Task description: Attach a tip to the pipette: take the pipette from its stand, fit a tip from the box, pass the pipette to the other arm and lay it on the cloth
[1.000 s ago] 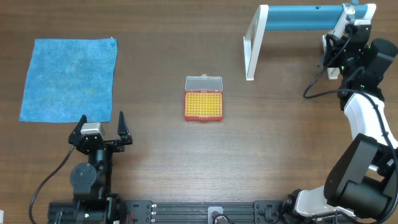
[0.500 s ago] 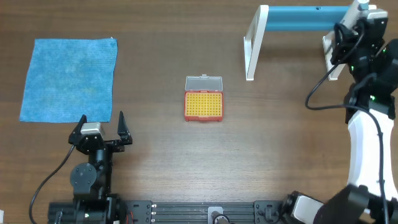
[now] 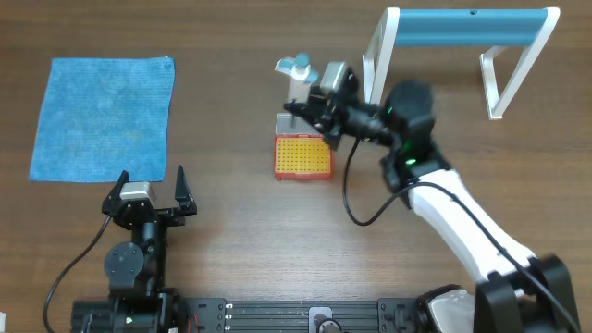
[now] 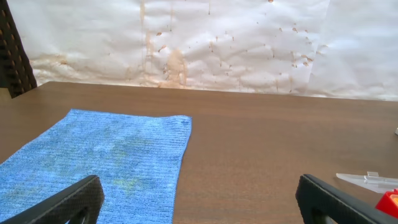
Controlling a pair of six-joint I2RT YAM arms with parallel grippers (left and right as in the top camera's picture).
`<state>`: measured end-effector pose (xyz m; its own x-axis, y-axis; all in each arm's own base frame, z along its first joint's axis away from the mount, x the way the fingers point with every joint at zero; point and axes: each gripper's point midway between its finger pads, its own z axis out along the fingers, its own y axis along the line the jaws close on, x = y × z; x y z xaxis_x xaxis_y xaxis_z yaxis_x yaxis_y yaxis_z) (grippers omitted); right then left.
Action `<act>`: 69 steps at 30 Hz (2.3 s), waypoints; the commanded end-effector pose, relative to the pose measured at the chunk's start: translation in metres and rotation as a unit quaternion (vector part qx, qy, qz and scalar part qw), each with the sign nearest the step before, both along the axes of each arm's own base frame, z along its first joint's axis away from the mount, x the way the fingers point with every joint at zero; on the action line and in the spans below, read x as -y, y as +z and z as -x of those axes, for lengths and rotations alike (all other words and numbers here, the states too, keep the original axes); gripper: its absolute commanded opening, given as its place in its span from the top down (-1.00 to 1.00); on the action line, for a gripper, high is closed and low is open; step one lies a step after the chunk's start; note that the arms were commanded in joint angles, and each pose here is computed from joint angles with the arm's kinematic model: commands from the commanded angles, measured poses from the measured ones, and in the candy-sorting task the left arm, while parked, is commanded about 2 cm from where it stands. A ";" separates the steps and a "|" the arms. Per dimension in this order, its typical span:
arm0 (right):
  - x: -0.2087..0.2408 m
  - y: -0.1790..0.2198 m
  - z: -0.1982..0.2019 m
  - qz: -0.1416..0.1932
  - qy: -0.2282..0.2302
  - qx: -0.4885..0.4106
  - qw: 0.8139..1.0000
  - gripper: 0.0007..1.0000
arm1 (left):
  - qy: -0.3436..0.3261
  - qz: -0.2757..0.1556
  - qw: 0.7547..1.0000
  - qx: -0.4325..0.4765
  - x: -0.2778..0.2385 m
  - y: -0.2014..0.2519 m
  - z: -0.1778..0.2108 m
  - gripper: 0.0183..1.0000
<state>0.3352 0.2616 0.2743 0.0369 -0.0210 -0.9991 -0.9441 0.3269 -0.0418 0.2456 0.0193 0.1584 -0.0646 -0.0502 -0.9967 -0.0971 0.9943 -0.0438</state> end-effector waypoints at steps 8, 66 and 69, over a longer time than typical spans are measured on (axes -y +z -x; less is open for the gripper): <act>0.004 -0.057 0.005 -0.016 -0.017 -0.015 1.000 0.85 | 0.006 0.002 1.000 -0.001 -0.002 -0.001 0.000 -1.00; 0.011 -0.123 -0.006 0.052 -0.064 -0.075 0.994 0.85 | 0.006 0.002 1.000 -0.001 -0.002 -0.001 0.000 -1.00; 0.011 -0.117 -0.006 0.049 -0.064 -0.068 0.994 0.85 | 0.006 0.002 1.000 -0.001 -0.002 -0.001 0.000 -1.00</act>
